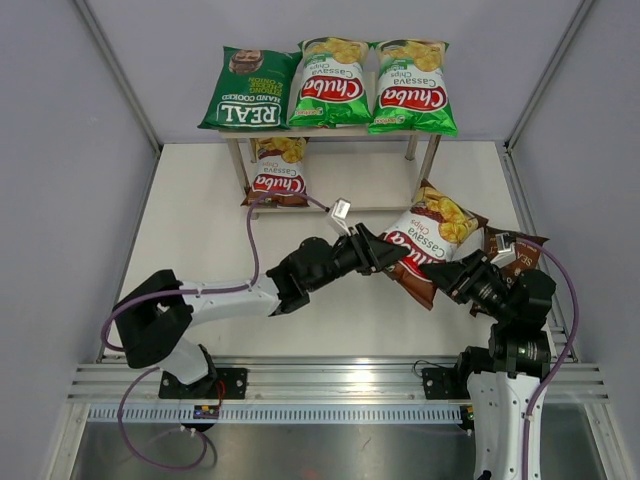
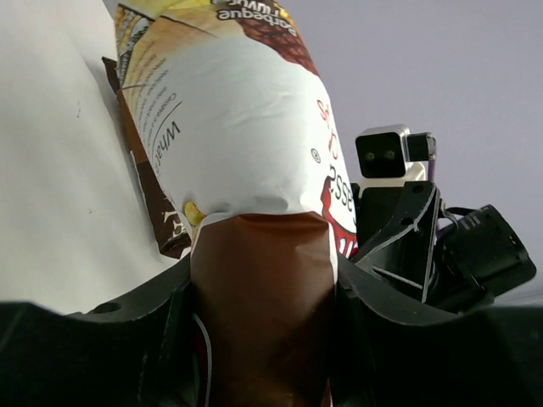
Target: Place and organize the chips bags onto the shelf
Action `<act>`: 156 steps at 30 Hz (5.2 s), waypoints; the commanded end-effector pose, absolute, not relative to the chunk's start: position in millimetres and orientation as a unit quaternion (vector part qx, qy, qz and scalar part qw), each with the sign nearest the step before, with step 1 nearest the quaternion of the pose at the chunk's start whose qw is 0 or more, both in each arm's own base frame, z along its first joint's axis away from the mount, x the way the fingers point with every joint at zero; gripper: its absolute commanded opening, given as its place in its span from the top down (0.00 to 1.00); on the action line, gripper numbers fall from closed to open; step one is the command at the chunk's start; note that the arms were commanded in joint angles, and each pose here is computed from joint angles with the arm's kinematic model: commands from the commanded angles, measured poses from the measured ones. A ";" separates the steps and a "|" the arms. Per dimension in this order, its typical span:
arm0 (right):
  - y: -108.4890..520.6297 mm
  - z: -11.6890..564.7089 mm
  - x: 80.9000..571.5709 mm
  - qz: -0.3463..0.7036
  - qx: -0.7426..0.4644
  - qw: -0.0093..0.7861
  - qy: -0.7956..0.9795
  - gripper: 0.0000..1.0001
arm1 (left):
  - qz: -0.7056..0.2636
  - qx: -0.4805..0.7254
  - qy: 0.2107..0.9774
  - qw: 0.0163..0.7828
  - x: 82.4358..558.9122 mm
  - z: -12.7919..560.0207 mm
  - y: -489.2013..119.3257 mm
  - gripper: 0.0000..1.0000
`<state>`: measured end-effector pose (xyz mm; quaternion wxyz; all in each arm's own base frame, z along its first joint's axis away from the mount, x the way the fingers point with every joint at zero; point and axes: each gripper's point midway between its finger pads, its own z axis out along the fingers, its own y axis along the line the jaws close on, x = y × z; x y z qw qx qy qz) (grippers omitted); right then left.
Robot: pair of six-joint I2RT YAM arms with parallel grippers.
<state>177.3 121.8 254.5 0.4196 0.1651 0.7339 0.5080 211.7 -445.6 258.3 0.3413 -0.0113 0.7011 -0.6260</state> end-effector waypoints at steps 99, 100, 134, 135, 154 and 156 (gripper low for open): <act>132.2 353.5 136.8 0.477 0.041 0.520 0.708 0.01 | -0.173 -0.344 0.813 0.437 465.1 138.0 -278.8 0.60; 132.2 353.9 137.7 0.477 0.041 0.519 0.708 0.00 | -0.176 -0.343 0.812 0.439 468.3 138.7 -277.5 0.61; 132.0 355.9 135.4 0.475 0.040 0.522 0.707 0.01 | -0.335 -0.200 0.830 0.399 460.2 124.8 -305.5 0.80; 132.2 355.9 135.2 0.476 0.040 0.522 0.707 0.00 | -0.332 -0.203 0.831 0.398 460.6 125.1 -303.2 0.79; 132.6 355.7 135.1 0.479 0.042 0.521 0.705 0.01 | -0.202 -0.225 0.856 0.418 442.1 137.5 -264.7 0.12; 132.6 355.0 135.7 0.479 0.043 0.519 0.706 0.00 | -0.203 -0.221 0.856 0.421 442.5 144.5 -269.2 0.12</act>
